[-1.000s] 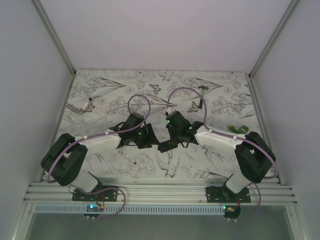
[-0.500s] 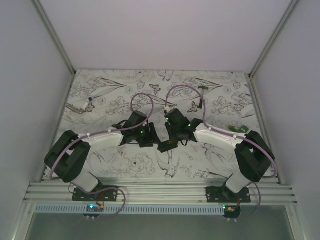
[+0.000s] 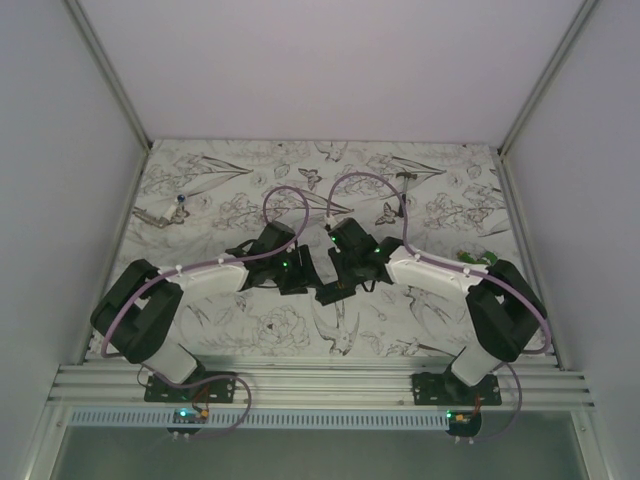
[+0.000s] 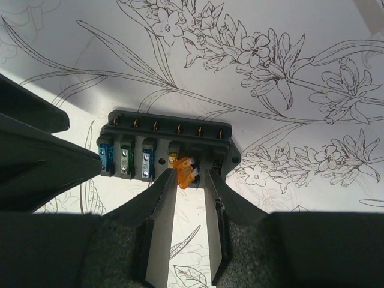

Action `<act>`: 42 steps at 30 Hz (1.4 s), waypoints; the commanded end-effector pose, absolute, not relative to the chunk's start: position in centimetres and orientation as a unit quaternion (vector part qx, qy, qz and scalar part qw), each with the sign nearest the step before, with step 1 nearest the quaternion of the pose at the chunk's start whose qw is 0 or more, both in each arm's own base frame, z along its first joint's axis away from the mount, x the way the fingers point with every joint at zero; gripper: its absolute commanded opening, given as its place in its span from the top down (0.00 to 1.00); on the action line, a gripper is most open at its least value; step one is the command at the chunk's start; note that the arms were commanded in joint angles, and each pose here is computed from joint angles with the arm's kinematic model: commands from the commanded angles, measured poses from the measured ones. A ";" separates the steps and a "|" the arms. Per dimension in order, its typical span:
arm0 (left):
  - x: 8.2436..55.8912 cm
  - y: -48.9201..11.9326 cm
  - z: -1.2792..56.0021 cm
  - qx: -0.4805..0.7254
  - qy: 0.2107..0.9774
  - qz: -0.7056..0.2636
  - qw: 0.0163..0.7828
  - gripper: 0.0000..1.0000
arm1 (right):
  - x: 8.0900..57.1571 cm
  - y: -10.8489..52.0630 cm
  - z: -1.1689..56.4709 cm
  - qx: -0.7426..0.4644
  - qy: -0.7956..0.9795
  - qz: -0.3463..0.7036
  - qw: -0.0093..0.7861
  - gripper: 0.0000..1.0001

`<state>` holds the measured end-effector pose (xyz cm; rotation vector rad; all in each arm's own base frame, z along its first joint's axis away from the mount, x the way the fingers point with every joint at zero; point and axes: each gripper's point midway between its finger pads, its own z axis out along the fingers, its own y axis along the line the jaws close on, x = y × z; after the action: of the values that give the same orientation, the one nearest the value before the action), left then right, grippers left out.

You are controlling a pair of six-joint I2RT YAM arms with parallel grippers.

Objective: Snap on the fuse box
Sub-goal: Install the fuse at the fuse box base.

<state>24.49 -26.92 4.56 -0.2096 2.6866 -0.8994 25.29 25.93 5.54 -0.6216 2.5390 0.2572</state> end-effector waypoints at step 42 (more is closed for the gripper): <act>23.6 -26.3 4.6 -0.068 0.938 -0.306 0.148 0.46 | 26.1 24.6 6.4 -0.175 0.935 0.116 0.285 1.00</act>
<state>24.46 -26.89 4.78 -0.2082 2.6804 -0.9027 25.41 25.10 5.23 -0.5485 2.5490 0.2818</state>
